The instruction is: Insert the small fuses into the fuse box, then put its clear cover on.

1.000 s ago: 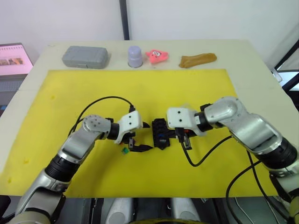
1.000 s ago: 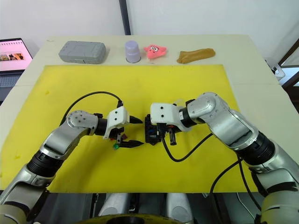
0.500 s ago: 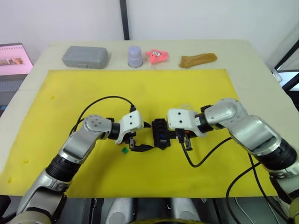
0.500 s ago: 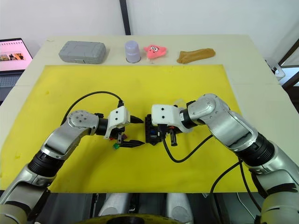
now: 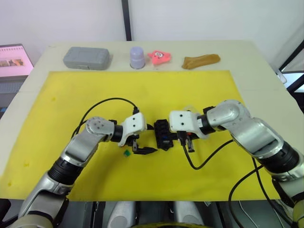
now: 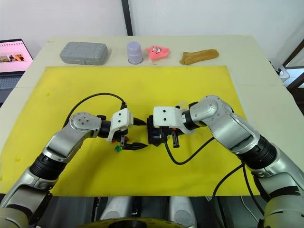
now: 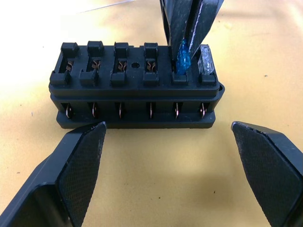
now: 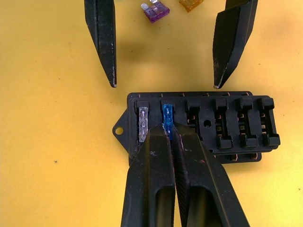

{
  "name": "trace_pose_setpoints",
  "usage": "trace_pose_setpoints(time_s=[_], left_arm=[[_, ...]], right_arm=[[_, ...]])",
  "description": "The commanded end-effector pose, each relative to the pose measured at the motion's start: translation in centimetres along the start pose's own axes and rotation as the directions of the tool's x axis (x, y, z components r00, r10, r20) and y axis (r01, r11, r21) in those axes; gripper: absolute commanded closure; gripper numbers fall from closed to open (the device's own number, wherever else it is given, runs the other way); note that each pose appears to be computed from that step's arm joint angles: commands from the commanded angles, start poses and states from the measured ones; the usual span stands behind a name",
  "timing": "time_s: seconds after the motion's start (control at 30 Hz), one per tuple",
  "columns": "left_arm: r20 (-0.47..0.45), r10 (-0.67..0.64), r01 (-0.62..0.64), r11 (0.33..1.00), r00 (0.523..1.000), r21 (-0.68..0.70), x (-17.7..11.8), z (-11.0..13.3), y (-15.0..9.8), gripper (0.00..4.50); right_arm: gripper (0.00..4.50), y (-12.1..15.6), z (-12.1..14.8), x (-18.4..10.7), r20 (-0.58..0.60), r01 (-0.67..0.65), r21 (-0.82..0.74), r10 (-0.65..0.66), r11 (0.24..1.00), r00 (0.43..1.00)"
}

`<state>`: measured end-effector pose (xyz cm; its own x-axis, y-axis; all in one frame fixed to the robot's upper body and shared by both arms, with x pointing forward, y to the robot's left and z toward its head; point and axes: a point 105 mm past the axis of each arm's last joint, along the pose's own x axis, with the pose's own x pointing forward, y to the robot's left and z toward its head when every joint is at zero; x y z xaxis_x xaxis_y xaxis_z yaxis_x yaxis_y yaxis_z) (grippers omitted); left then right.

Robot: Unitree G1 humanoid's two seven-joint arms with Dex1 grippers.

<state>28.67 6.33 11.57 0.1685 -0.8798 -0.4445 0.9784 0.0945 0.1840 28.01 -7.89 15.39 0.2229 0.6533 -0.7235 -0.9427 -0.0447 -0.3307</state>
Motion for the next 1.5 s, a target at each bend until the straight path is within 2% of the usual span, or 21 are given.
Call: trace_pose_setpoints(time_s=[0.03, 0.57, 0.67, 0.73, 1.07, 1.47, 1.5], left_arm=[[0.016, -0.017, 0.016, 0.999, 1.000, 0.041, 0.3, 1.0, -0.3, 0.05], [0.010, -0.045, 0.044, 0.997, 0.999, 0.062, 1.4, 0.9, -0.1, 0.05], [0.009, -0.045, 0.045, 0.997, 0.999, 0.067, 1.4, 0.9, -0.1, 0.00], [0.006, -0.045, 0.044, 0.997, 0.999, 0.070, 1.3, 0.9, -0.1, 0.00], [-0.003, -0.029, 0.029, 0.997, 1.000, 0.075, 1.1, 0.5, 0.2, 0.00], [-0.013, -0.004, 0.005, 0.997, 1.000, 0.083, 1.0, 0.3, 0.8, 0.00], [-0.013, -0.003, 0.004, 0.996, 1.000, 0.084, 1.0, 0.3, 0.9, 0.00]], right_arm=[[4.50, -0.3, 0.0, 0.1, -0.014, 0.012, -0.004, -0.012, 1.000, 1.000], [4.50, -0.4, 0.4, 0.2, -0.033, -0.005, 0.020, 0.005, 1.000, 0.999], [3.49, -0.5, 0.6, 0.1, -0.030, 0.000, 0.016, 0.000, 1.000, 1.000], [2.52, -0.6, 0.8, 0.0, -0.023, 0.010, 0.014, -0.010, 1.000, 1.000], [2.52, -1.1, 1.4, -0.7, 0.000, 0.042, 0.015, -0.042, 0.999, 0.999], [2.52, -1.8, 2.7, -3.0, 0.079, 0.050, 0.049, -0.054, 0.998, 0.995], [2.75, -1.7, 2.8, -3.1, 0.090, 0.048, 0.049, -0.052, 0.998, 0.995]])
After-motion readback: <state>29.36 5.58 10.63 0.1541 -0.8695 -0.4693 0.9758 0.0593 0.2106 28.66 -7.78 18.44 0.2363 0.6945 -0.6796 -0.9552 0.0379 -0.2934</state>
